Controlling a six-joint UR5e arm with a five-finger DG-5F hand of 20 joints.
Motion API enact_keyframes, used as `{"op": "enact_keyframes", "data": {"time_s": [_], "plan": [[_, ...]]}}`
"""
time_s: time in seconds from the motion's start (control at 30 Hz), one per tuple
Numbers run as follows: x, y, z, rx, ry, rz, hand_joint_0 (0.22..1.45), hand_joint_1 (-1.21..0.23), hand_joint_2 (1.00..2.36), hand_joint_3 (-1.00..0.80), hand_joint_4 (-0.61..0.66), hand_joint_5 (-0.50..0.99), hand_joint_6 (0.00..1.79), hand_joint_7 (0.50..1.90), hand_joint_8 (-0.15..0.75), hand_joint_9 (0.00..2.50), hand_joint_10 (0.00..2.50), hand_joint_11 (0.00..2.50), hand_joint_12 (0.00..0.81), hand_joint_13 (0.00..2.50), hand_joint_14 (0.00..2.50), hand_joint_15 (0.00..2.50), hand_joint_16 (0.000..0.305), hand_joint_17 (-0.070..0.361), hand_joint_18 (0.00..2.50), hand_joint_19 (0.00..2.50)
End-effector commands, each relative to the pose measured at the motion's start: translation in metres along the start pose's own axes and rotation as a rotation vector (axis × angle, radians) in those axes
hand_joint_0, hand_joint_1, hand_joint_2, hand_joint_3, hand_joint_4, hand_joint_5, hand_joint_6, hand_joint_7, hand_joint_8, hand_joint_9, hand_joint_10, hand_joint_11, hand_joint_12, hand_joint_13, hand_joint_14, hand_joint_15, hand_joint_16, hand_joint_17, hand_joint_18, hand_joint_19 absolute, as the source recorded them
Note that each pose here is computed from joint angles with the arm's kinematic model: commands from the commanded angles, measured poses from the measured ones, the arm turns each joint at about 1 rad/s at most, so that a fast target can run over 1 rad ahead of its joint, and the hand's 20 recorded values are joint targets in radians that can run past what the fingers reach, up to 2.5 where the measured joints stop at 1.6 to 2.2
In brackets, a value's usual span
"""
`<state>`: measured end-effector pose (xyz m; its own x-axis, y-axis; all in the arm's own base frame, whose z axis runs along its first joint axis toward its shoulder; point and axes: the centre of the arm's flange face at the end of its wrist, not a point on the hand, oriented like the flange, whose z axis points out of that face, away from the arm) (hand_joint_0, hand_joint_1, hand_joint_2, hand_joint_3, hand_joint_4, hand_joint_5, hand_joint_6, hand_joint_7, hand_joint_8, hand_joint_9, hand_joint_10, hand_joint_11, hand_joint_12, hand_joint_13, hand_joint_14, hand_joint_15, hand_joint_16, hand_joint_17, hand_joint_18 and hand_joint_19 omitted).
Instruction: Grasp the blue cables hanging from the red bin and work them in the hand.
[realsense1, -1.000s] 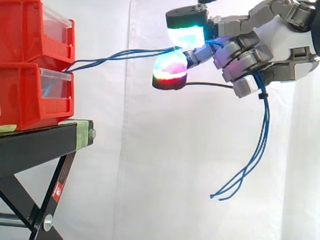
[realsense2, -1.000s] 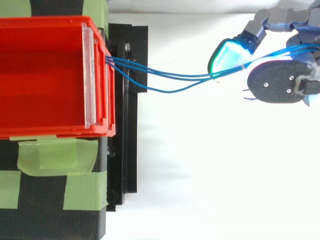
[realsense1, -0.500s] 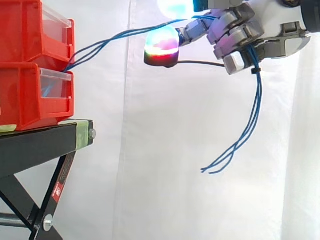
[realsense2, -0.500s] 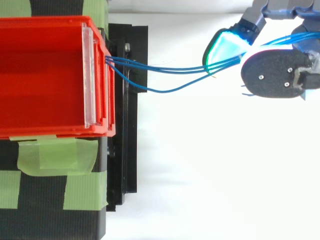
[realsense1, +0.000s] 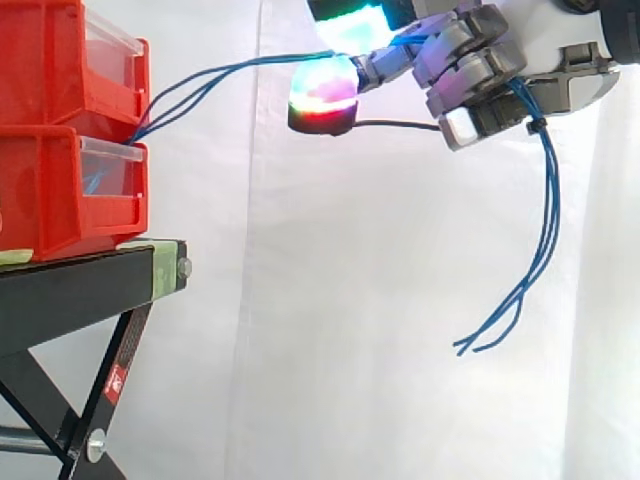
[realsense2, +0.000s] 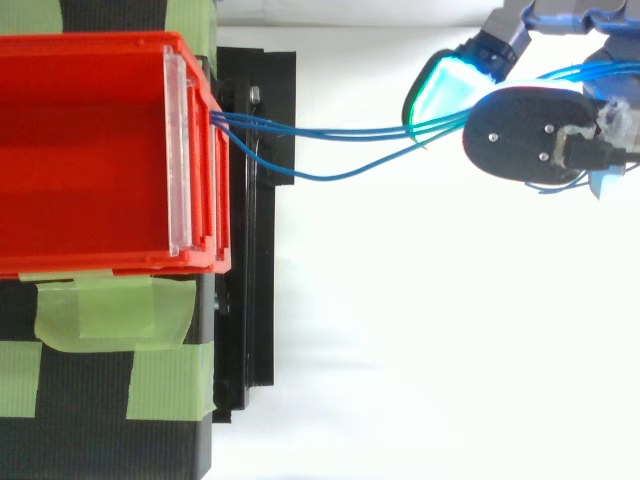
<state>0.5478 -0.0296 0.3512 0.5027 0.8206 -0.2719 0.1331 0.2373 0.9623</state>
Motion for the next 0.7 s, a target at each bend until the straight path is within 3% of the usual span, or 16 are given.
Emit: {"op": "enact_keyframes", "data": {"time_s": [0.0,0.03,0.13,0.2,0.3,0.33,0.37,0.53,0.6,0.67], "plan": [[-0.0003,-0.0004,0.0002,0.001,-0.001,-0.001,0.85,-0.62,1.02,-0.55,0.33,0.47,0.02,1.15,0.501,1.08,2.5,2.5,0.655,1.52,2.5,2.06,0.062,0.14,1.71,0.54],[-0.0003,-0.0004,0.0002,0.001,-0.001,-0.001,0.88,-0.59,1.01,-0.78,0.33,0.46,0.02,1.14,0.499,1.11,2.5,2.5,0.659,1.51,2.5,2.05,0.056,0.126,1.66,0.59],[0.0004,-0.0002,-0.0002,0.0,0.001,-0.006,0.92,-0.6,1.01,-0.8,0.37,0.45,0.02,1.13,0.491,1.2,2.5,2.5,0.645,1.56,2.5,2.05,0.056,0.126,1.76,0.64],[0.0004,-0.0002,-0.0002,0.0,0.001,-0.006,0.93,-0.62,1.01,-0.72,0.39,0.45,0.02,1.13,0.487,1.23,2.5,2.5,0.645,1.58,2.5,2.05,0.056,0.126,1.79,0.64],[-0.0003,-0.0004,0.0002,0.001,-0.001,-0.006,0.93,-0.65,1.02,-0.42,0.39,0.45,0.02,1.11,0.497,1.26,2.5,2.5,0.642,1.61,2.5,2.03,0.056,0.126,1.82,0.64],[0.0004,-0.0002,-0.0002,0.0,0.001,-0.006,0.95,-0.66,1.02,-0.22,0.4,0.46,0.02,1.11,0.493,1.29,2.5,2.5,0.626,1.63,2.5,2.04,0.059,0.134,1.88,0.6],[0.0004,-0.0002,-0.0002,0.0,0.001,-0.006,0.96,-0.66,1.02,-0.1,0.4,0.47,0.02,1.12,0.462,1.32,2.5,2.5,0.614,1.66,2.5,2.03,0.185,0.139,1.94,0.58],[0.0008,-0.0009,0.0,0.001,0.001,-0.007,0.95,-0.67,1.0,0.23,0.41,0.55,0.02,1.16,0.425,1.4,2.5,2.5,0.585,1.75,2.5,2.03,0.222,0.166,2.12,0.48],[0.0009,-0.0007,0.0001,0.0,0.001,-0.007,0.91,-0.66,1.11,0.2,0.39,0.55,0.02,1.16,0.455,1.37,2.5,2.5,0.591,1.73,2.5,2.04,0.228,0.171,2.11,0.46],[0.0015,-0.0012,0.0005,-0.001,0.0,-0.006,0.85,-0.65,1.01,-0.15,0.4,0.53,0.02,1.18,0.461,1.36,2.5,2.5,0.597,1.72,2.5,2.05,0.232,0.174,2.1,0.43]]}}
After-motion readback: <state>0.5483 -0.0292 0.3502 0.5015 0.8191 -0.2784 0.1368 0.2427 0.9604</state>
